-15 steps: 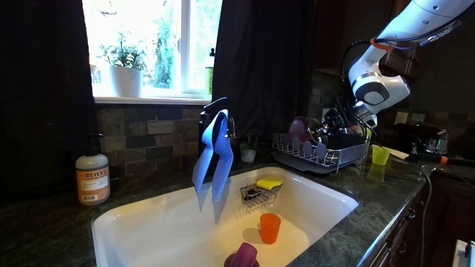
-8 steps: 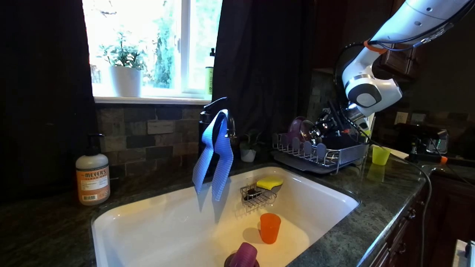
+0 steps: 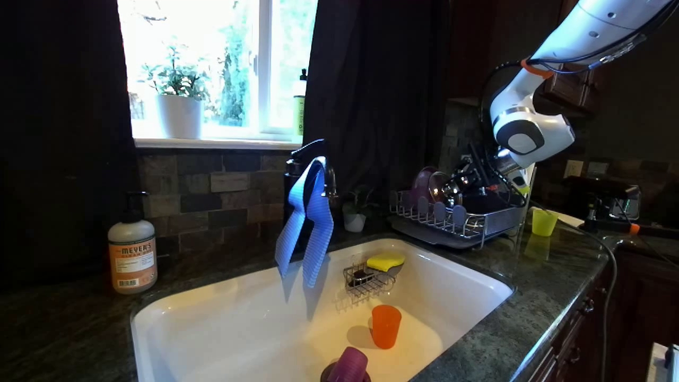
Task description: Put the lid in the first line of the plate rack
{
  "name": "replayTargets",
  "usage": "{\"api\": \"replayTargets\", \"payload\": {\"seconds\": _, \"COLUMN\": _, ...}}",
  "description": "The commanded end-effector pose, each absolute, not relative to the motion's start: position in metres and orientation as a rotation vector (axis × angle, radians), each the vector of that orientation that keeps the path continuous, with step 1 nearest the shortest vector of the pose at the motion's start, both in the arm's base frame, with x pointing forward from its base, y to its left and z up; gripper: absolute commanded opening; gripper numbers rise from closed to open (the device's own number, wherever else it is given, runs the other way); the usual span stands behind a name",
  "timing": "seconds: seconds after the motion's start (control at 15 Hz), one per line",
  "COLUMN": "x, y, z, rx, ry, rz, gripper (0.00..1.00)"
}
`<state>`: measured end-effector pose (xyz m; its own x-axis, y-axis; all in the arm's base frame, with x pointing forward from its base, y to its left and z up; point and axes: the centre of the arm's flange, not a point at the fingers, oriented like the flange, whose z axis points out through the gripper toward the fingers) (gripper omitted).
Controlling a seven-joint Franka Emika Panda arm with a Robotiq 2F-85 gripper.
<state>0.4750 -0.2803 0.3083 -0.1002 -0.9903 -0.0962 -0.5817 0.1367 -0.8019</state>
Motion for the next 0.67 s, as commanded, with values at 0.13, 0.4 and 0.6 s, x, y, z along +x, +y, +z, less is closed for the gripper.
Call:
{"api": "replayTargets", "payload": {"seconds": 0.13, "x": 0.465, "y": -0.285, "z": 0.312, "rx": -1.499, "ry": 1.707, "rz": -0.79, "gripper": 0.24}}
{"api": "replayTargets", "payload": {"seconds": 0.4, "x": 0.443, "y": -0.281, "z": 0.328, "rx": -1.505, "ry": 1.705, "rz": -0.786, "gripper": 0.24}}
{"api": "replayTargets", "payload": {"seconds": 0.6, "x": 0.428, "y": -0.279, "z": 0.342, "rx": -1.472, "ry": 1.666, "rz": -0.841, "gripper": 0.24}}
